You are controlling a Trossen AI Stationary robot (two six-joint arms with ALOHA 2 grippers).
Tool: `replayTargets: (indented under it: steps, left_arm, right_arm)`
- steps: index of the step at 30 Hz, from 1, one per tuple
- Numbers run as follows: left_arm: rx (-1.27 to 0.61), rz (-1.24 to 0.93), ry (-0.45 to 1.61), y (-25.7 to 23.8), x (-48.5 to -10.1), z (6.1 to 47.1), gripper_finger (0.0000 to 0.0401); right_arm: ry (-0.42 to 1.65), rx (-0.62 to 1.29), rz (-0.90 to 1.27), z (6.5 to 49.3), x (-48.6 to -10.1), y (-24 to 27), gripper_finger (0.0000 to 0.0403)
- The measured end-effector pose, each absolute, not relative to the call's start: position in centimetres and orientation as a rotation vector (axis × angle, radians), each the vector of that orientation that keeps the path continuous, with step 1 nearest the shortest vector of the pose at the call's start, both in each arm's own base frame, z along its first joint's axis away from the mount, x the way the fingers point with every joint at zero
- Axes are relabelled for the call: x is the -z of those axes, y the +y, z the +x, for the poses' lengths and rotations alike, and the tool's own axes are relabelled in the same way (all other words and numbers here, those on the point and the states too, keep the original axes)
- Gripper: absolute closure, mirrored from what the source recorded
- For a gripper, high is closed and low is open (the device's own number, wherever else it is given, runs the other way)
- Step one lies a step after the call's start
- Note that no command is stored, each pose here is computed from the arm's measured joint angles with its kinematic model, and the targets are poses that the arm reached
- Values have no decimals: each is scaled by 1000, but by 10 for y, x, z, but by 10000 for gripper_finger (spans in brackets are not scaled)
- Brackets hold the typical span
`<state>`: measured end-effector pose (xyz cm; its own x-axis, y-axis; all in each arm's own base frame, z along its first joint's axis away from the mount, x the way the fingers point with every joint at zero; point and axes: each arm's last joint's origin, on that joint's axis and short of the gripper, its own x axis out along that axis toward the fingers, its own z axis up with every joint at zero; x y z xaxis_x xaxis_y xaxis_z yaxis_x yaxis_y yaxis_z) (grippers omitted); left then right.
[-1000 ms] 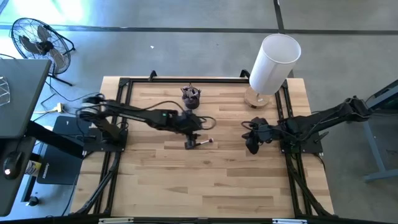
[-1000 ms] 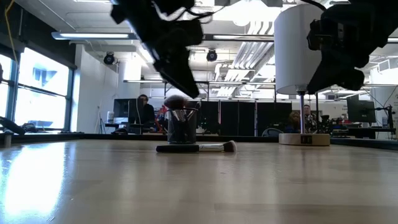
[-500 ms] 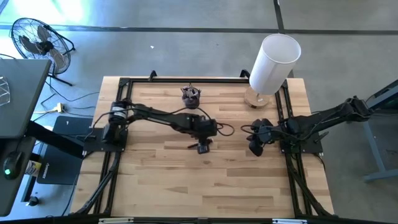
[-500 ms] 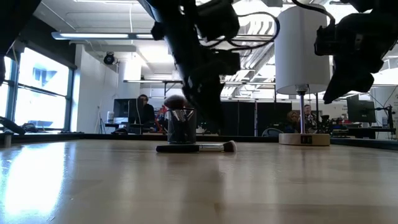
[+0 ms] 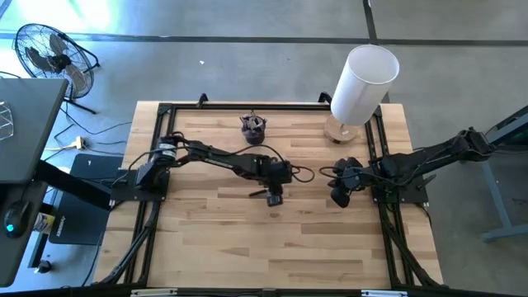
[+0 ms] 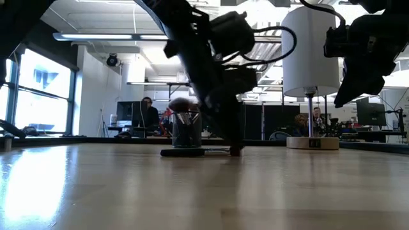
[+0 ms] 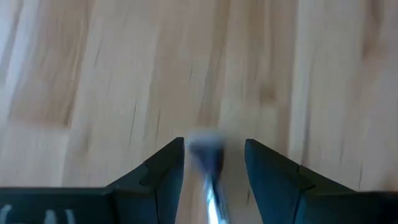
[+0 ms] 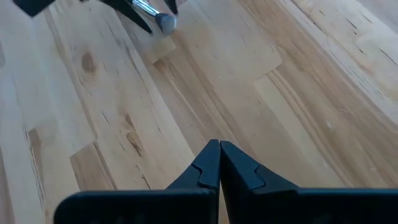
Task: Put items in baskets/containers
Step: Put the blush brush into the pen holder
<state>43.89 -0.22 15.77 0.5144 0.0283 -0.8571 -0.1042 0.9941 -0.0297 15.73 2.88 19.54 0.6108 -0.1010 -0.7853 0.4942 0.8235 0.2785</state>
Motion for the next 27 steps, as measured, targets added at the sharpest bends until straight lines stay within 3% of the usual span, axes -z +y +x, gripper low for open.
replayTargets:
  steps: [9, 12, 15, 21, 27]
  left_arm:
    - [-90, -135, 1084, -3, -131, 444, 249]
    - [-53, -116, 1097, -2, -130, 443, 296]
    - [-61, -95, 1113, -3, -130, 442, 373]
    - [-43, 12, 1294, -2, -164, 439, 382]
    - [-6, 124, 1311, 16, -207, 444, 394]
  right_arm:
    - [857, 353, 494, 157, -195, 29, 401]
    - [857, 353, 489, 157, -195, 29, 399]
    - [857, 350, 483, 157, -195, 29, 400]
    - [837, 381, 453, 157, -196, 28, 399]
    - [822, 399, 435, 158, -196, 27, 401]
